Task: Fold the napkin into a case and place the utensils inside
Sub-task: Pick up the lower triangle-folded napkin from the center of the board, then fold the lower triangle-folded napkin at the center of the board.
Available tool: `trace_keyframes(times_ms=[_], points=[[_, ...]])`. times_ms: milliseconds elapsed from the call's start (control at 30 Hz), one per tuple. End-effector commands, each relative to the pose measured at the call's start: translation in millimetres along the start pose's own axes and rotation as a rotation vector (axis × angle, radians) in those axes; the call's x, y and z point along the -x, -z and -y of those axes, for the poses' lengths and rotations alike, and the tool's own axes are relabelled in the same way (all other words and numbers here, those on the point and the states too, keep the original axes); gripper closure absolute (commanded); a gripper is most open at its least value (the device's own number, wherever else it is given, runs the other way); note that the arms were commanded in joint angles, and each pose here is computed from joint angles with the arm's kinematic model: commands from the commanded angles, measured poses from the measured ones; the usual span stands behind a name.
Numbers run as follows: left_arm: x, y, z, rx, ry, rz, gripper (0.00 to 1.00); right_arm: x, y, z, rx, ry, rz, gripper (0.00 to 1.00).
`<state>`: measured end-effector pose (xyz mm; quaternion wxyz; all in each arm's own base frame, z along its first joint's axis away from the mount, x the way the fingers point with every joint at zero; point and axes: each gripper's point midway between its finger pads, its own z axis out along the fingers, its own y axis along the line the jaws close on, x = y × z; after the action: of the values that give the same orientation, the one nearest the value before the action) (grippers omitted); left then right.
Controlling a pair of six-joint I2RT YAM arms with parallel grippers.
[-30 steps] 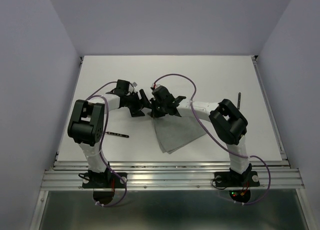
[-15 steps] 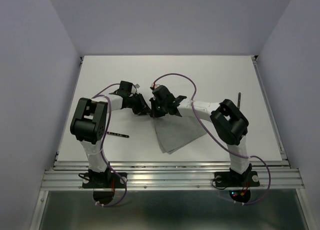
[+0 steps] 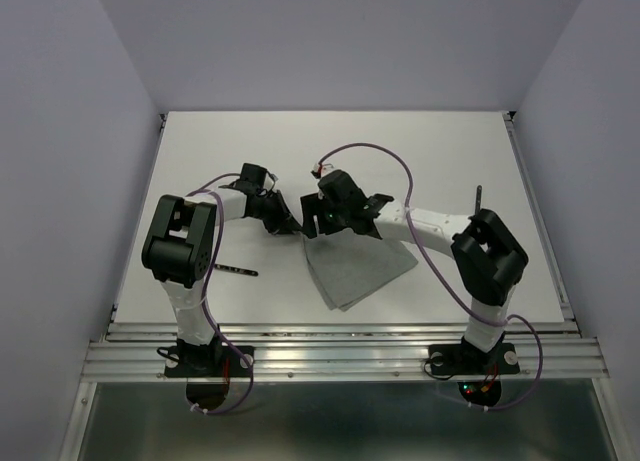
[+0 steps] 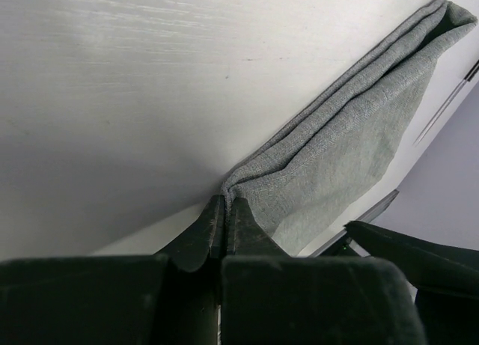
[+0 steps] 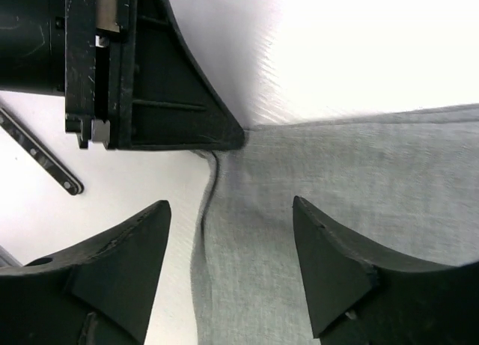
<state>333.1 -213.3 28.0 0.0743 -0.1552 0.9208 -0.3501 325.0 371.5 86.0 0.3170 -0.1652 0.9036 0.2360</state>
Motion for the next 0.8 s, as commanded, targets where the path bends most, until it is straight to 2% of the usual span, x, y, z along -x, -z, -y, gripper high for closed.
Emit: trace_keyframes(times_ms=[0,233,500,767], points=[[2,5,4,0.036,0.033,-0.005,1.0,13,18,3,-0.088,0.092,0.103,0.26],[4,11,2,0.083,0.07,0.009,1.0,-9,22,-10,-0.151,0.281,0.113,0.2],[11,12,4,0.098,0.077,0.027,1.0,-48,54,-30,-0.131,0.337,0.065,0.22],[14,12,6,0.103,0.083,0.037,1.0,-135,74,-36,-0.144,0.313,-0.078,0.25]])
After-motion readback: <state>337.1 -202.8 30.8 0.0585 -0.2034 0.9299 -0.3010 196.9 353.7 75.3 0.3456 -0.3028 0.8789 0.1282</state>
